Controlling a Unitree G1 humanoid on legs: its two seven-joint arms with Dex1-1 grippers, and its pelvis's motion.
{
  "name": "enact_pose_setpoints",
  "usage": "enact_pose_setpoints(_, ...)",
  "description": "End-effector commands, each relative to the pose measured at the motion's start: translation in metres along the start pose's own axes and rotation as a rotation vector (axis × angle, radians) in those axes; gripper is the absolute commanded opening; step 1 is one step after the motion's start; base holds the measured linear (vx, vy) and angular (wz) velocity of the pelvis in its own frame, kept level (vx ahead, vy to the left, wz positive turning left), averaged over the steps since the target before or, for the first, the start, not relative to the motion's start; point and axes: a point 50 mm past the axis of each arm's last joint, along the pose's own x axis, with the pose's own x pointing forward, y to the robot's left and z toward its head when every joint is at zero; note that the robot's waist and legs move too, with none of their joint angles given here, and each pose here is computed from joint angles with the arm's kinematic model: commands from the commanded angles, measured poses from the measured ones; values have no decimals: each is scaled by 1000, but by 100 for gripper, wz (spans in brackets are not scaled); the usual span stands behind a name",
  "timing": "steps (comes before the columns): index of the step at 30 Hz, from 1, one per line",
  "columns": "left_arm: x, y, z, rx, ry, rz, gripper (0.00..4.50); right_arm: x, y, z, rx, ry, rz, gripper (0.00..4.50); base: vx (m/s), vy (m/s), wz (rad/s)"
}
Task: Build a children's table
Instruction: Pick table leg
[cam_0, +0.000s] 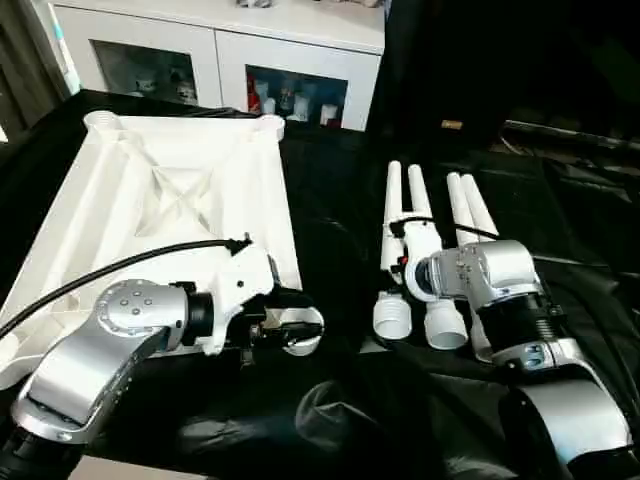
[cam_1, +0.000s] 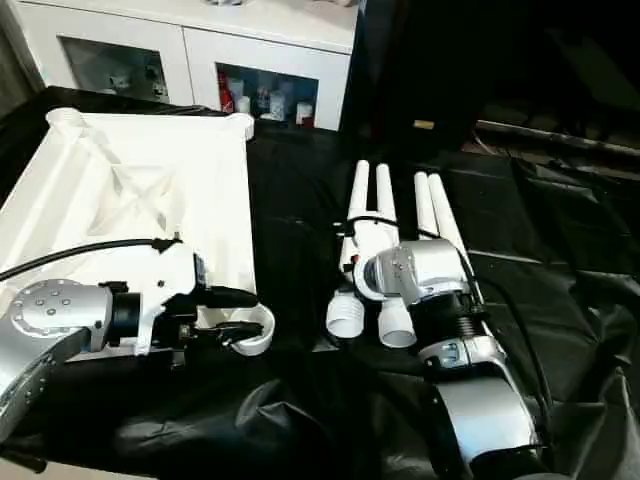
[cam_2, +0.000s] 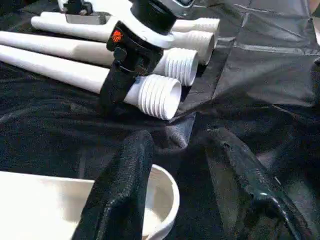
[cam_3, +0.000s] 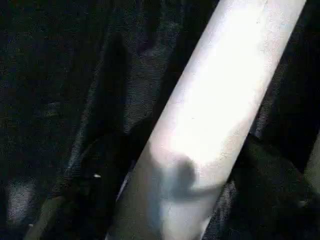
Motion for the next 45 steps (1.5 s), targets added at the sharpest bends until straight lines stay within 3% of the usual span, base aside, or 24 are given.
enact_pose_setpoints(1, 2, -2, 2, 20, 8, -2, 201, 3, -2, -5, 29, 28, 3, 300, 0, 0, 0)
enact_pose_setpoints(10, 3, 7, 3, 48, 20, 87, 201, 0, -3, -2, 108, -12, 43, 234, 0, 0, 0)
enact_pose_setpoints(12, 3, 9, 1, 58, 35, 112, 201, -1, -2, 0, 115, -24, 55, 203, 0, 0, 0)
enact_pose_setpoints(13, 3, 13, 1, 63, 35, 145, 219, -4, -2, 2, 129, -43, 70, 199, 0, 0, 0)
enact_pose_setpoints(15, 5, 24, 4, 51, -3, 259, 236, -11, 1, 11, 148, -135, 127, 192, 0, 0, 0)
enact_pose_setpoints(18, 6, 31, 11, 1, -86, 307, 249, -22, 6, 24, 152, -296, 216, 186, 0, 0, 0)
enact_pose_setpoints(19, 6, 31, 11, -1, -87, 309, 263, -23, 6, 24, 151, -304, 220, 186, 0, 0, 0)
enact_pose_setpoints(20, 9, 40, 19, -65, -153, 364, 274, -39, 11, 33, 110, -472, 329, 185, 0, 0, 0)
enact_pose_setpoints(23, 12, 48, 31, -137, -263, 400, 288, -51, 16, 33, 91, -518, 441, 184, 0, 0, 0)
enact_pose_setpoints(24, 12, 49, 32, -143, -273, 404, 316, -52, 17, 32, 90, -520, 452, 184, 0, 0, 0)
enact_pose_setpoints(25, 16, 59, 45, -216, -376, 443, 325, -63, 22, 28, 78, -539, 573, 184, 0, 0, 0)
enact_pose_setpoints(29, 22, 63, 74, -461, -586, 268, 343, -80, 32, 19, 18, -598, 745, 184, 0, 0, 0)
enact_pose_setpoints(31, 25, 66, 84, -546, -655, 215, 373, -85, 36, 15, -2, -620, 792, 184, 0, 0, 0)
enact_pose_setpoints(43, 40, 45, 103, -611, -681, 17, 450, -93, 43, 9, -34, -639, 851, 184, 0, 0, 0)
enact_pose_setpoints(45, 42, 43, 103, -623, -672, 15, 423, -94, 45, 8, -47, -643, 864, 184, 0, 0, 0)
